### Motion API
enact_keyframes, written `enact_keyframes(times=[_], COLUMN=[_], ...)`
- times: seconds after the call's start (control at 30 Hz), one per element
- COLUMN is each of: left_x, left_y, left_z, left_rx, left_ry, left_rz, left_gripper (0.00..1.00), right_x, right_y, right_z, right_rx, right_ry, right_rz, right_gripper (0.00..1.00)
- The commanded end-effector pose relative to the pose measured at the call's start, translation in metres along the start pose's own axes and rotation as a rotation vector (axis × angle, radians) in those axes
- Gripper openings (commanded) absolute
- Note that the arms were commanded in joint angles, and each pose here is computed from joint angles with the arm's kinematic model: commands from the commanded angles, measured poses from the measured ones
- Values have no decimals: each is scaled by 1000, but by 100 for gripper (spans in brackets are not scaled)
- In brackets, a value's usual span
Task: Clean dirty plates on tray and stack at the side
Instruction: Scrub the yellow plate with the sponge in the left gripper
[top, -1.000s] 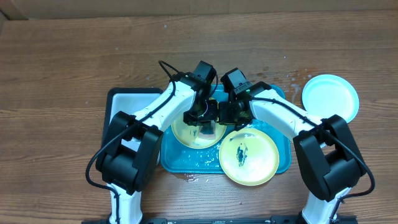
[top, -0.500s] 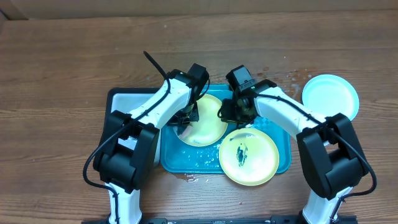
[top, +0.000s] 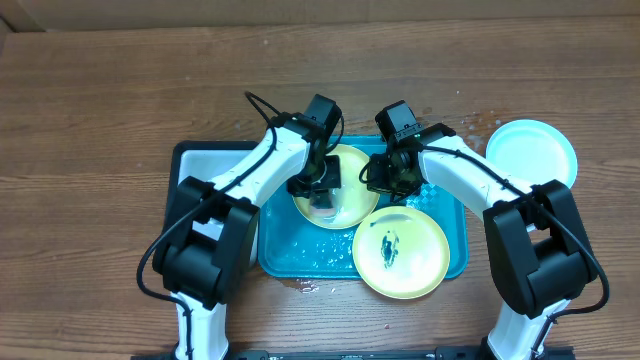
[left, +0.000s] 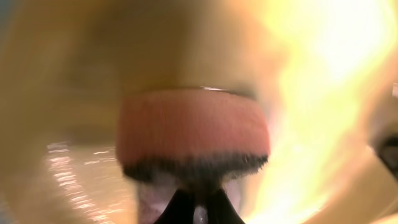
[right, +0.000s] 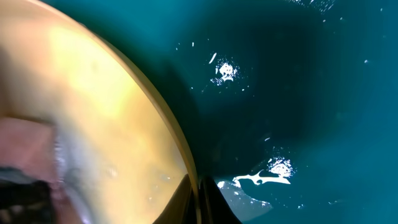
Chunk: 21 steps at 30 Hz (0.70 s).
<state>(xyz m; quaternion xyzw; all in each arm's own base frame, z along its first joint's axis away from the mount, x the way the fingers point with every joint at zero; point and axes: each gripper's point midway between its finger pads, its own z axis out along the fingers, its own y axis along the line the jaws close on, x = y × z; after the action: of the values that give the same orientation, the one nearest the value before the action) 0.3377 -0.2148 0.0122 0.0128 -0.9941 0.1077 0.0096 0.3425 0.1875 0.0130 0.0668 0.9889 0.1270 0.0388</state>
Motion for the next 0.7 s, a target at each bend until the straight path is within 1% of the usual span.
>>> enact_keyframes(times=[0.0, 0.07, 0.17, 0.27, 0.37, 0.53, 0.63, 0.67], left_x=[30, 35, 35, 28, 13, -20, -35, -42], left_y=[-29, -40, -46, -51, -53, -40, -24, -12], left_z=[32, 42, 52, 54, 53, 53, 53, 54], left_rx=[166, 240, 292, 325, 346, 332, 290, 250], left_ry=[187, 234, 256, 235, 190, 89, 38, 12], left_rz=[17, 29, 28, 25, -18, -112, -166, -189], left_gripper=[4, 4, 4, 4, 4, 4, 4, 4], right_x=[-9, -8, -6, -4, -3, 0, 3, 4], right_y=[7, 8, 6, 5, 4, 2, 0, 0], right_z=[-7, -6, -6, -6, -6, -6, -6, -6], right_rx=[-24, -26, -21, -16, -12, -3, 3, 5], right_ry=[-27, -23, -16, -9, -2, 11, 21, 24], right_rz=[18, 18, 20, 22, 23, 26, 29, 29], right_gripper=[4, 4, 4, 4, 4, 4, 4, 4])
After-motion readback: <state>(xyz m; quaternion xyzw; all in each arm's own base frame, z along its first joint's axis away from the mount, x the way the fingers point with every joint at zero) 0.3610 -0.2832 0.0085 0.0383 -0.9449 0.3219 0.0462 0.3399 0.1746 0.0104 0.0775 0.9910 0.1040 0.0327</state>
